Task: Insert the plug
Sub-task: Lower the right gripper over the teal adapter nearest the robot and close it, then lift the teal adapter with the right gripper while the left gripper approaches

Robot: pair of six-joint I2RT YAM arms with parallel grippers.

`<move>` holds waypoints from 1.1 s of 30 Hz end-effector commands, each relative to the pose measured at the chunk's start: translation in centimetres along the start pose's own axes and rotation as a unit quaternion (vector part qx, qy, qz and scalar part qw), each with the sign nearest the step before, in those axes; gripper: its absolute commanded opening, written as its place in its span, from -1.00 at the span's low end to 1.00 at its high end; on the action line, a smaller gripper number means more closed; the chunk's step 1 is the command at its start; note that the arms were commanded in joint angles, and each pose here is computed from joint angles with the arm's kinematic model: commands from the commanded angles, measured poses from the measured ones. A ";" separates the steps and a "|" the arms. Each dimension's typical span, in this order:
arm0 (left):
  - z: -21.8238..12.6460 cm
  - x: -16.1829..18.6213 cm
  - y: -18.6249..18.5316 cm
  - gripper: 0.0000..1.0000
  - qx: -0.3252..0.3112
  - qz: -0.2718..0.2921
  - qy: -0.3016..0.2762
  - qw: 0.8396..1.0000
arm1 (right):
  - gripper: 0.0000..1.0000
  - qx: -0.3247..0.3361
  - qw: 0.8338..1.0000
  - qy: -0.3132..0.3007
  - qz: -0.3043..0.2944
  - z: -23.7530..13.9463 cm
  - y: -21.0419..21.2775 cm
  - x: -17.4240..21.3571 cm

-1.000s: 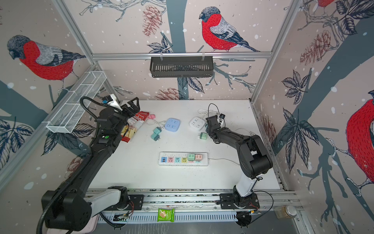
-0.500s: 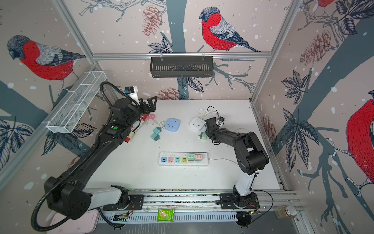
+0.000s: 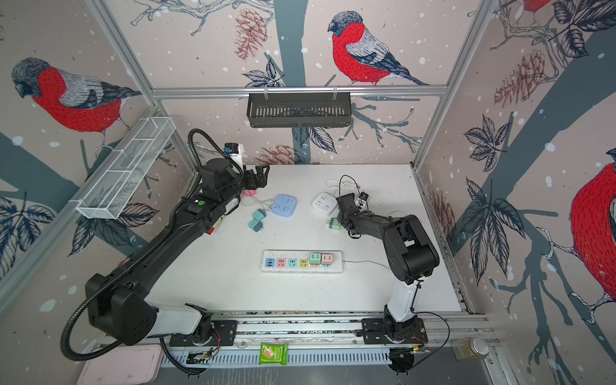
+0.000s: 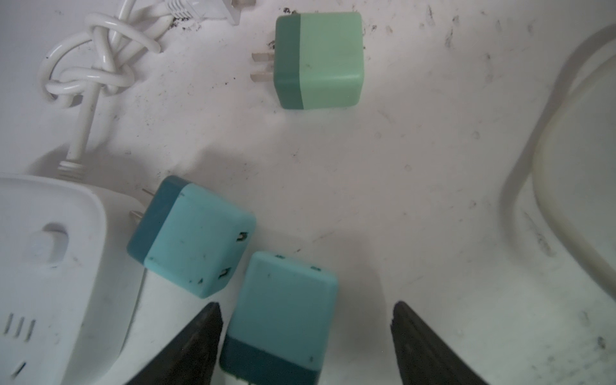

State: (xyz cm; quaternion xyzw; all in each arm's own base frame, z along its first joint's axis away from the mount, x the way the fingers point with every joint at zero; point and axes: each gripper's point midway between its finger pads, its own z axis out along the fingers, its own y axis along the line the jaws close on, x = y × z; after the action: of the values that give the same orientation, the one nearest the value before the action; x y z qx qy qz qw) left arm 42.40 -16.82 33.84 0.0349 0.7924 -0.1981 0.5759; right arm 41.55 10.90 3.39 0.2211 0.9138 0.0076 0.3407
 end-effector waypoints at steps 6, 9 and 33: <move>-0.2 -0.7 -0.5 0.87 0.011 0.003 -0.008 1.000 | 0.42 0.014 1.000 0.000 -0.003 0.1 -0.3 0.1; -0.3 -0.8 -0.6 0.87 0.012 0.002 -0.009 1.000 | 0.36 0.017 1.000 0.003 -0.008 0.3 -0.3 0.2; -0.3 -1.0 0.0 0.86 0.016 -0.015 -0.010 1.000 | 0.04 0.048 0.998 0.016 -0.036 2.1 -0.6 0.6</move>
State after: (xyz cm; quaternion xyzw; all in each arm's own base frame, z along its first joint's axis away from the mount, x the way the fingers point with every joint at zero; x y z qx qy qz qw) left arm 42.46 -16.40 34.11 0.0313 0.7907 -0.2073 0.5752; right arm 42.70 10.71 1.98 0.2075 0.9208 -0.0321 0.3288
